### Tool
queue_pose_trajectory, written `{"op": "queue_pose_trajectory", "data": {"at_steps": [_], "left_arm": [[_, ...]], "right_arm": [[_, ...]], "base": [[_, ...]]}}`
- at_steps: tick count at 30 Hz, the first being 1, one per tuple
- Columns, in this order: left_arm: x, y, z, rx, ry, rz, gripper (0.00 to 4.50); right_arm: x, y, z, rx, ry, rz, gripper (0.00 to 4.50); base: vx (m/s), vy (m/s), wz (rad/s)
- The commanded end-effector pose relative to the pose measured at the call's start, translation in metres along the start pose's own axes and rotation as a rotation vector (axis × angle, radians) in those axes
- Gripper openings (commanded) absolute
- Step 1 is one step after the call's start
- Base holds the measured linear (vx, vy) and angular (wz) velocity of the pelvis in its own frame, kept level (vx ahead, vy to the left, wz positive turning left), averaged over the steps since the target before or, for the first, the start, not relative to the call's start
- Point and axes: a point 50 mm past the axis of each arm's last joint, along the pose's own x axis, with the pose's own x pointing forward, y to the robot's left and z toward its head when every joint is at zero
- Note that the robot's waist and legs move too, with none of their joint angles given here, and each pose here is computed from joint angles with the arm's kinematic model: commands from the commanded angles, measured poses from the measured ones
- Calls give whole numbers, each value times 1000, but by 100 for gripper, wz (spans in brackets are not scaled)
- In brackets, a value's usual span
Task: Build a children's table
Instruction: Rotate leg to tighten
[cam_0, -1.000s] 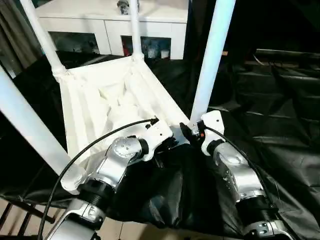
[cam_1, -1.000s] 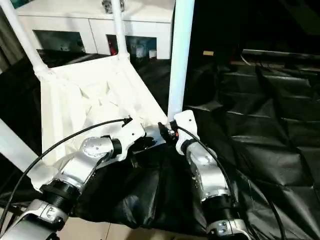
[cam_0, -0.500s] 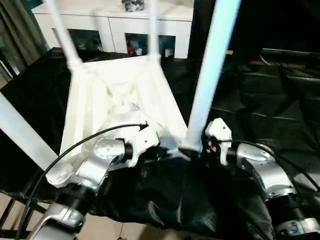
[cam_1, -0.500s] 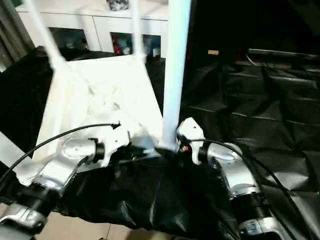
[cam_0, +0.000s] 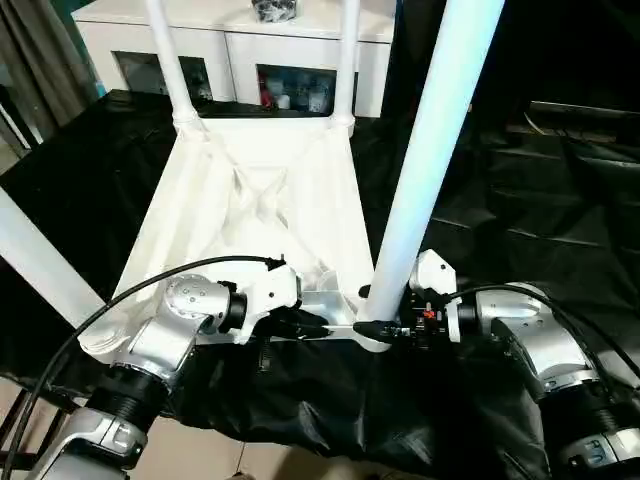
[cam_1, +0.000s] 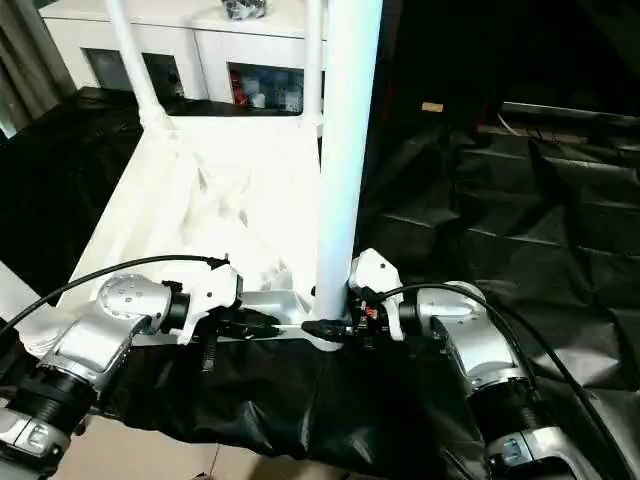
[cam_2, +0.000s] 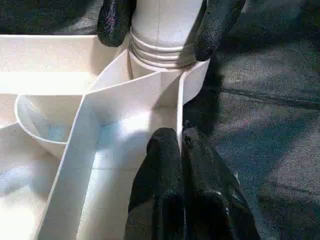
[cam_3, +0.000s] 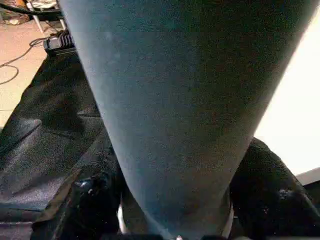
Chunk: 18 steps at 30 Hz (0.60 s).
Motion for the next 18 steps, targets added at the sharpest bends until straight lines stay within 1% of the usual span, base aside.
{"op": "queue_pose_trajectory", "data": {"at_steps": [1,3,6,7,8,11,12,13,14,15,16,18], "left_arm": [[2,8,8,19,-20,58,0],[4,8,8,12,-23,81,0],[18,12,10,-28,-27,207,0],[18,12,10,-28,-27,207,0],[28,13,14,-46,-46,260,0],[42,11,21,-47,-57,291,0],[42,11,21,-47,-57,292,0],[47,10,24,-50,-59,301,0],[54,9,28,-49,-62,308,0],[62,8,33,-46,-65,314,0],[68,7,37,-41,-67,322,0],[69,7,38,-41,-67,322,0]], "right_arm": [[15,16,-11,54,19,91,254],[16,15,-11,67,4,56,254],[27,4,-16,131,-26,-218,254],[27,4,-16,131,-26,-218,254],[35,0,-19,184,-30,-368,253],[46,-2,-21,237,-33,-502,251],[47,-3,-21,238,-33,-508,251],[51,-3,-22,253,-26,-556,251],[57,-3,-20,265,-28,-610,251],[65,-4,-19,301,-32,-678,251],[73,-3,-15,342,-59,-710,251],[76,-2,-11,336,-80,-700,251]], "base": [[0,0,0],[0,0,0],[0,0,0],[0,0,0],[0,0,0],[0,0,0],[0,0,0],[0,0,0],[0,0,0],[0,0,0],[0,0,0],[0,0,0]]}}
